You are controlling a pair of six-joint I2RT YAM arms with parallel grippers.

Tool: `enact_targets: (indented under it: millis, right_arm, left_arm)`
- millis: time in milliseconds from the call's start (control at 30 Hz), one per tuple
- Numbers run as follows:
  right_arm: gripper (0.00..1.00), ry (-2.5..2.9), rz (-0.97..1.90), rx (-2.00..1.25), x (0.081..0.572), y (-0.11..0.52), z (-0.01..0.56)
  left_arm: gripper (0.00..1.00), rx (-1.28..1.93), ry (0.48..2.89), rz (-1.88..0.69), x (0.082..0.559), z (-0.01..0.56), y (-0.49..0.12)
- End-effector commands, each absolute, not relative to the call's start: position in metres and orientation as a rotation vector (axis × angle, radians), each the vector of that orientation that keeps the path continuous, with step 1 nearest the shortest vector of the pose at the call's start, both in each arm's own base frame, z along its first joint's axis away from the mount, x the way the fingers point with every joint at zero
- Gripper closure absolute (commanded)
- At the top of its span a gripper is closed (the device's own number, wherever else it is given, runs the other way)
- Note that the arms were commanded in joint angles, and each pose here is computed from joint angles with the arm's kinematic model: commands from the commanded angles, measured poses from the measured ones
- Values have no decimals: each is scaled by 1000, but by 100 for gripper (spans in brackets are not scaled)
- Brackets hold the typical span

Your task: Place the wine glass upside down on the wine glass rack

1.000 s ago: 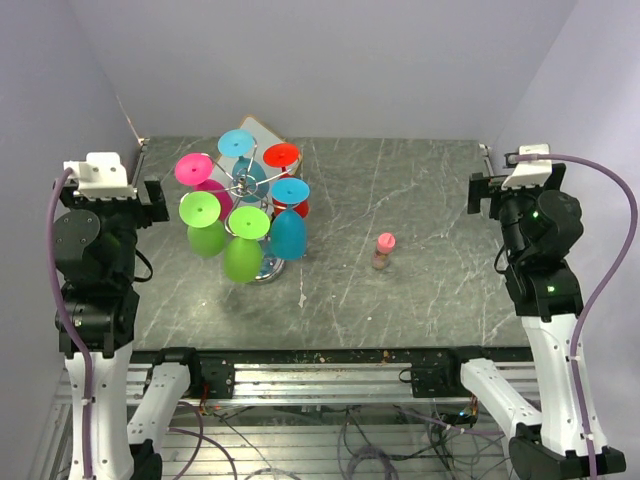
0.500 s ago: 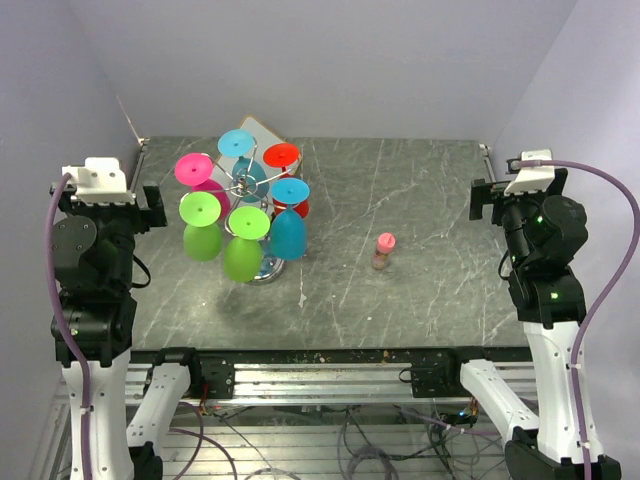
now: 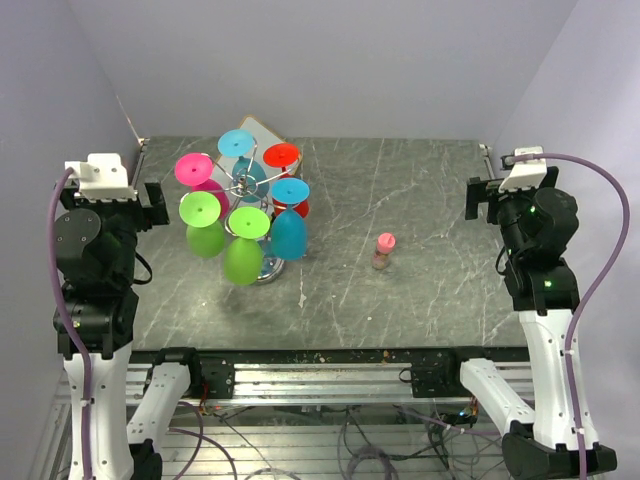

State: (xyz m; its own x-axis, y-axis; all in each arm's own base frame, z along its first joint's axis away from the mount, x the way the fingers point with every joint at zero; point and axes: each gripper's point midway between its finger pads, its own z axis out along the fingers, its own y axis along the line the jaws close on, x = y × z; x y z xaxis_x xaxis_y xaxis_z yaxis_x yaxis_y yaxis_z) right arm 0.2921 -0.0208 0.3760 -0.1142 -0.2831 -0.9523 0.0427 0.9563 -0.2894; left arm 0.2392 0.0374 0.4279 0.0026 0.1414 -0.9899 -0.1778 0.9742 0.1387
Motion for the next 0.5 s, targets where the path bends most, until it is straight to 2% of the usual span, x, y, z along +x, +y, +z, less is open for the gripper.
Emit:
enact_targets:
  millis: [0,467]
  right_arm:
    - [0,1646,-255,-166,292,-20,382]
    - [0,1653,-252,-167,293,-20,379]
  left_arm:
    - [2,-50,1569,243,241,425,39]
    - [3,-52,1580,234,248,425,38]
